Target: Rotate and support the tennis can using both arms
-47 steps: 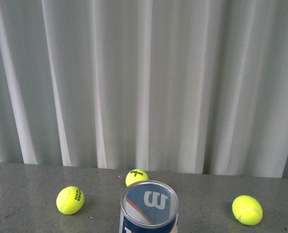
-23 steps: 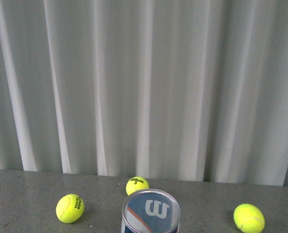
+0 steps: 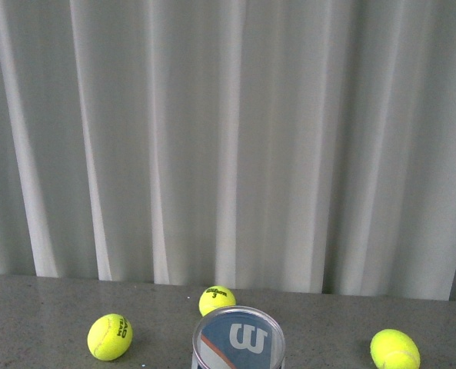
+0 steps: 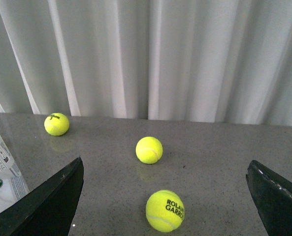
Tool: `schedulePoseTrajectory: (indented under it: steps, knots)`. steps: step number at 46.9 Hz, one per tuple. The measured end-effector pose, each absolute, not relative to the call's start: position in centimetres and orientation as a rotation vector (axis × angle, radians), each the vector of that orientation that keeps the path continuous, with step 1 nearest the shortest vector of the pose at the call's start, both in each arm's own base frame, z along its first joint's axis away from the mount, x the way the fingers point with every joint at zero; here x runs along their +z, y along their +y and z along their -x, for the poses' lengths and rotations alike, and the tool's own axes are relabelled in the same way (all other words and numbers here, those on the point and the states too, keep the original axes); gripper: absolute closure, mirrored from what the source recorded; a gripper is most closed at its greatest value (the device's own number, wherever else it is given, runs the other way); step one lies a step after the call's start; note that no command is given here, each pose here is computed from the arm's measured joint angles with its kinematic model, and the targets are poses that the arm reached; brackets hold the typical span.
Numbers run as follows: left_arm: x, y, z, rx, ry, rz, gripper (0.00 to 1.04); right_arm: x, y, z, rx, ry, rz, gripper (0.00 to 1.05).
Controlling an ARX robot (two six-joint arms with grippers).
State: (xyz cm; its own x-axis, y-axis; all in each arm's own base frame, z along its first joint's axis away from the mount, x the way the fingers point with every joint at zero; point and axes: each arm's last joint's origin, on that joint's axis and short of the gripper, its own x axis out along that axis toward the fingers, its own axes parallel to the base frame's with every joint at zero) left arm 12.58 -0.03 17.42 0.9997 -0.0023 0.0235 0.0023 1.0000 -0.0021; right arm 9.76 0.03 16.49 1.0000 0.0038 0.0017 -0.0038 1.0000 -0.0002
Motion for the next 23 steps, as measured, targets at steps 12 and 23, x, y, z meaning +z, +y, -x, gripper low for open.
schedulePoseTrajectory:
  steps: [12, 23]
  knots:
    - [17.5, 0.0, -11.8, -0.002, -0.028, 0.003, 1.01, 16.5, 0.0, -9.8, 0.004, -0.002, 0.000, 0.07]
    - [17.5, 0.0, -11.2, -0.002, -0.029, 0.003, 1.01, 16.5, 0.0, -9.8, 0.004, -0.002, 0.000, 0.07]
